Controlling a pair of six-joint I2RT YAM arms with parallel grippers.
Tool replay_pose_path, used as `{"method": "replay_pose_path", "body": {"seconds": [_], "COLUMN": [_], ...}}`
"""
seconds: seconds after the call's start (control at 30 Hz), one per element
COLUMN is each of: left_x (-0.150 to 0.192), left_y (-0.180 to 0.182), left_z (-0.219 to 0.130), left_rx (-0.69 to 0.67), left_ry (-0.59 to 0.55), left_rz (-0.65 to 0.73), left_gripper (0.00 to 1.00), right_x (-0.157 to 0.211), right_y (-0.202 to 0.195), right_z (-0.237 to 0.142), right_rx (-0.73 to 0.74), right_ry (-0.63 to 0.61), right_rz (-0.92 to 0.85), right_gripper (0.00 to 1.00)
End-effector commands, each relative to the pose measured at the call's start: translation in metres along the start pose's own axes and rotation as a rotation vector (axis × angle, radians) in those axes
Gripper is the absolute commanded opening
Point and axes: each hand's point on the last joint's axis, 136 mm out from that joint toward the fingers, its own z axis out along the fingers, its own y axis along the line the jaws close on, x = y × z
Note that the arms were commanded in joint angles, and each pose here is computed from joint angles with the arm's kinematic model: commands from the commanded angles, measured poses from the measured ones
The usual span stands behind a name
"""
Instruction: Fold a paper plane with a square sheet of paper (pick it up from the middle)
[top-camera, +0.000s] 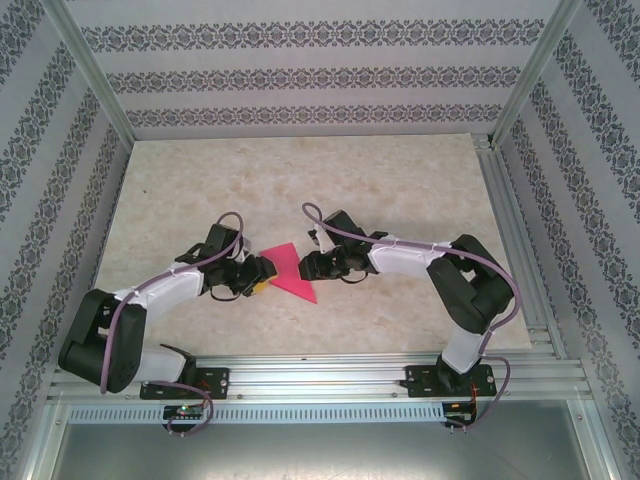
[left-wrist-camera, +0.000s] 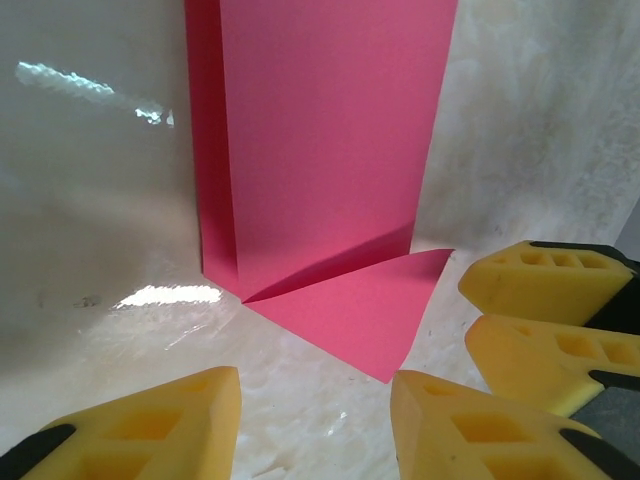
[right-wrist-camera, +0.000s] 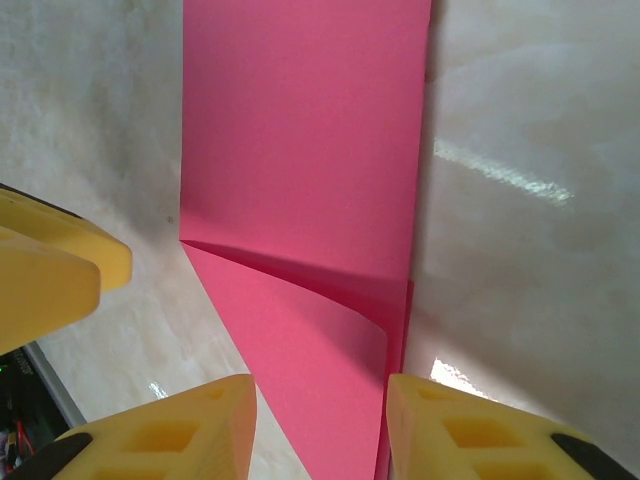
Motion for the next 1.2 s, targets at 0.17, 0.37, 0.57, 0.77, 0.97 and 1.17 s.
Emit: {"method": "replay_pose_path", "body": {"seconds": [0.17, 0.37, 0.57, 0.77, 0.97, 1.17], "left_x": [-0.002, -0.003, -0.007, -0.006, -0.010, -0.013], "left_y": [-0.005, -0.009, -0.012, -0.005, -0.013, -0.022], "left_z": [0.010, 0.021, 0.021, 0.019, 0.025, 0.028], "left_rx": [0.014, 0.025, 0.009, -0.013, 0.022, 0.035], "left_ry": [-0.009, 0.015, 0.000, -0.010, -0.006, 0.005], "left_rz": [-0.005, 0.000, 0.017, 0.016, 0.023, 0.041], "left_gripper": [0.42, 0.40, 0.40, 0.41, 0.34, 0.27], "right_x": [-0.004, -0.001, 0.001, -0.002, -0.002, -0.001], "right_y": [0.003, 0.000, -0.005, -0.008, -0.011, -0.013], "right_z": [0.012, 0.018, 0.019, 0.017, 0.014, 0.014], "right_rx": [-0.062, -0.067, -0.052, -0.047, -0.045, -0.039], "right_ry": [0.005, 0.026, 0.026, 0.018, 0.015, 0.017], "right_rz": [0.031, 0.040, 0.047, 0.051, 0.063, 0.068], "right_gripper": [0.34, 0.29, 0.30, 0.32, 0.29, 0.28]}}
